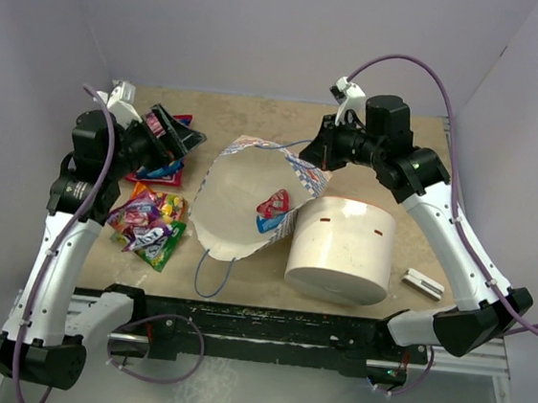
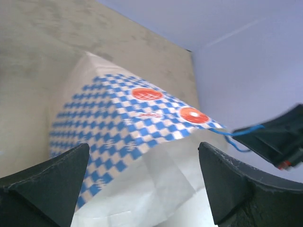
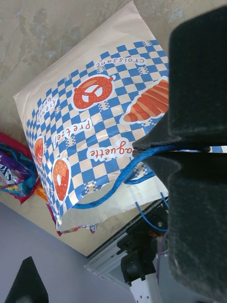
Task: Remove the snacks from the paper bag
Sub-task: Place the snack at the center of the board, then take out the snack from the paper bag.
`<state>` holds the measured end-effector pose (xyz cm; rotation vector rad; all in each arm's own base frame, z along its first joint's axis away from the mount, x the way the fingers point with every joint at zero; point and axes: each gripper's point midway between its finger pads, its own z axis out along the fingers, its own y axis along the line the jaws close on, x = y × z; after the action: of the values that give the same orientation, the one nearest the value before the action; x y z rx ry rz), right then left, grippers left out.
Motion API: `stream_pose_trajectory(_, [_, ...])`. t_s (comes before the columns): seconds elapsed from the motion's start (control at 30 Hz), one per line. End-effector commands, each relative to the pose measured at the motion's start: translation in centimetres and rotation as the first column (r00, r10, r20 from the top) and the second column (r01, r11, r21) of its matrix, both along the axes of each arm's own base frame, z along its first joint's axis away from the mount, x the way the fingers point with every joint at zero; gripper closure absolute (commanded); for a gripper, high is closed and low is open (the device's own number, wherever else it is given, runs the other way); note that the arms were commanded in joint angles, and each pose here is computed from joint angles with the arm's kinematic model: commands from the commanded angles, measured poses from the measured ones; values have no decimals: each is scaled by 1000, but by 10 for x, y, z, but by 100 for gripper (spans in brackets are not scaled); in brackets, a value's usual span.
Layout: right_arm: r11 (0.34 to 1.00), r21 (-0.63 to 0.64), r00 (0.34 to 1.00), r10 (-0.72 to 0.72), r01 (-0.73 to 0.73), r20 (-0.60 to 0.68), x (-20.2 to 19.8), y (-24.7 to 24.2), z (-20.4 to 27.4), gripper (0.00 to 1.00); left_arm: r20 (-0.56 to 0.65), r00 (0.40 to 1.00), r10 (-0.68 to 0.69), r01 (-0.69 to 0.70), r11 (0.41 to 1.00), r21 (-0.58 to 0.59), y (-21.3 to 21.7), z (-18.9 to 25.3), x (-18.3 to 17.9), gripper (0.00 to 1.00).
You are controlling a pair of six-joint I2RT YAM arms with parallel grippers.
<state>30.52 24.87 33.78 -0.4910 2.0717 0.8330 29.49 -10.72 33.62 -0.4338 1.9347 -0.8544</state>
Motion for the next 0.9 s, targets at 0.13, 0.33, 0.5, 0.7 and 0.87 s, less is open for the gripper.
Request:
stream_pose_trajectory(0.13, [998, 58, 999, 36, -37, 16, 0, 11, 13, 100, 299, 863, -407, 417, 908, 34, -104, 64, -44, 14])
stream_pose_trajectory(0.33, [998, 59, 999, 33, -33, 12, 1, 11, 14, 100, 294, 849, -438, 428, 898, 101, -151, 44, -77, 30])
stream_pose_trajectory(0.5, [998, 28, 998, 53, -54, 21, -5, 7, 15, 100, 33, 897, -441, 409, 855, 318, -193, -23, -94, 54])
stream_pose_trajectory(0.7, [985, -72, 987, 158, -154, 43, -24, -3, -3, 100, -16, 910, -415, 386, 832, 400, -208, -71, -100, 70])
stream_pose_trajectory(0.87, [966, -59, 967, 254, -253, 15, -38, 5, -9, 100, 63, 905, -420, 375, 860, 345, -187, -76, -110, 73])
